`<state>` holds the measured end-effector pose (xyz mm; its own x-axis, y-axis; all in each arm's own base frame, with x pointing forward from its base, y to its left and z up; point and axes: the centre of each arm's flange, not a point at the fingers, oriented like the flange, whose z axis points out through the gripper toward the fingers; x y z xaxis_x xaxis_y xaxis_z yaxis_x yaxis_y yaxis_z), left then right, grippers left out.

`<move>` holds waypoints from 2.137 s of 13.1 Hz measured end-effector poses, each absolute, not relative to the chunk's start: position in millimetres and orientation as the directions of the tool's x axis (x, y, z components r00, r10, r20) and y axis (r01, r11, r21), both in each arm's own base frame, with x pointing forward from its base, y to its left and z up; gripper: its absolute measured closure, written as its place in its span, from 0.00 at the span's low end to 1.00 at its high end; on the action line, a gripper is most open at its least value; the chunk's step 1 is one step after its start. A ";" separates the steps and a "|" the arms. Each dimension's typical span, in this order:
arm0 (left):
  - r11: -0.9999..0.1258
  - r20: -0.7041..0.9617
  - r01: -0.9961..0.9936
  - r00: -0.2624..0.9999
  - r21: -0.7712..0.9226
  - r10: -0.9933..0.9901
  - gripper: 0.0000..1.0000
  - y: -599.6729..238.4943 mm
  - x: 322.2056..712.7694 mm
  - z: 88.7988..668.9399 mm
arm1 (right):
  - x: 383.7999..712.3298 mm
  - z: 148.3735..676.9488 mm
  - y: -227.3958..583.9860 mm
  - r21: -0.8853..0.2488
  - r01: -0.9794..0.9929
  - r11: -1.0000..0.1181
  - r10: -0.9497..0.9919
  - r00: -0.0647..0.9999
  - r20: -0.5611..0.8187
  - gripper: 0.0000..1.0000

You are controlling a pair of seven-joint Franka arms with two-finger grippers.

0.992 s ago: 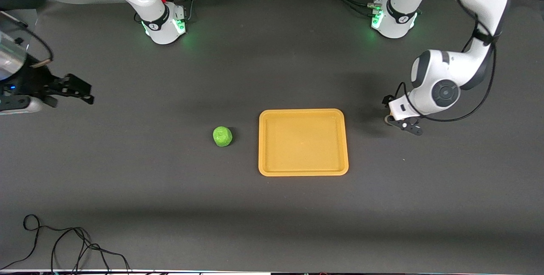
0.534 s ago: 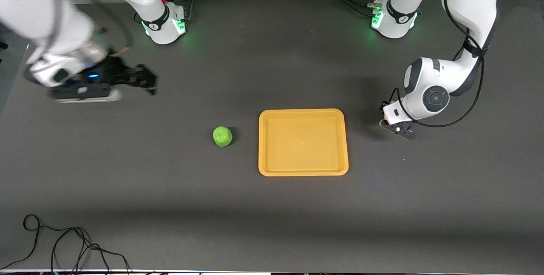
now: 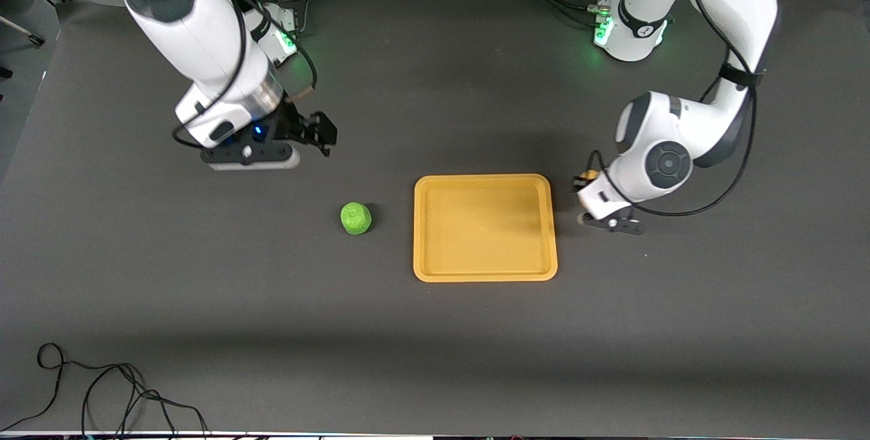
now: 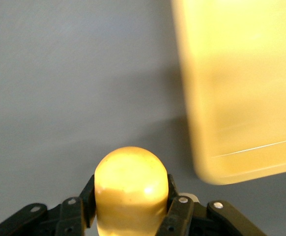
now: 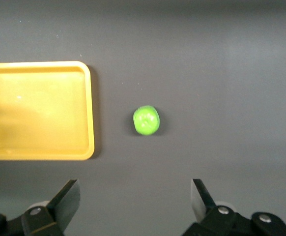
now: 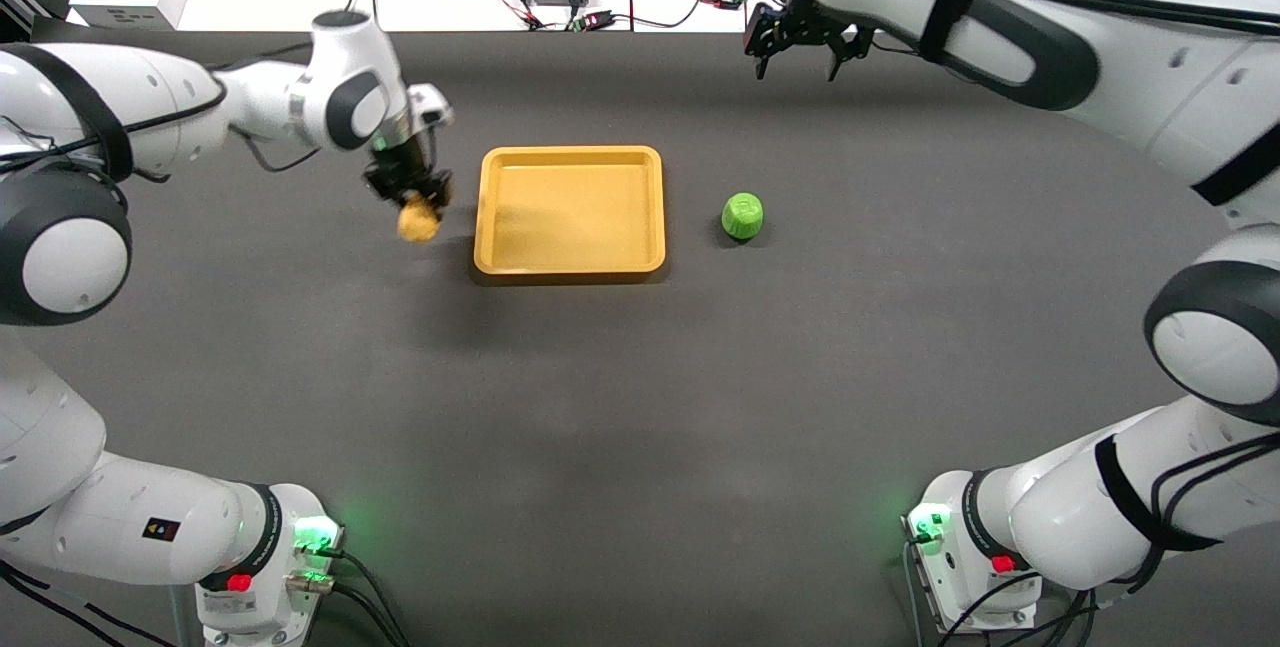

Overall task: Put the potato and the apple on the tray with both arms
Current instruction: 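Carry the potato onto the tray while the right gripper reaches the apple, then open the left gripper over the tray while the right gripper grasps the apple, then lift the apple with the right gripper while the left gripper withdraws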

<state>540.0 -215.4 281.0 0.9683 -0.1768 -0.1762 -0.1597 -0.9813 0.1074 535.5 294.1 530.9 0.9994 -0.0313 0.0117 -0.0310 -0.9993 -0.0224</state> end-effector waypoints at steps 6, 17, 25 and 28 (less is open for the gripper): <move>-0.986 -0.141 -0.104 0.982 0.131 -0.123 0.44 -298.4 530.2 228.4 | 540.6 370.3 302.6 -0.054 -0.027 -0.998 -0.031 0.997 0.066 0.00; -0.986 -0.109 -0.084 0.989 0.141 -0.100 0.00 -295.6 555.0 228.1 | 524.4 192.1 291.1 -0.039 0.006 -0.999 0.002 0.995 0.098 0.04; -0.989 -0.125 -0.046 0.990 0.138 -0.063 0.00 -192.9 584.2 407.0 | 555.8 255.9 290.3 -0.021 -0.014 -1.000 -0.016 0.994 0.107 0.37; -0.990 -0.109 -0.031 0.993 0.137 -0.046 0.00 -148.5 590.3 466.2 | 573.3 371.7 296.0 0.009 -0.028 -1.000 -0.027 0.997 0.072 0.37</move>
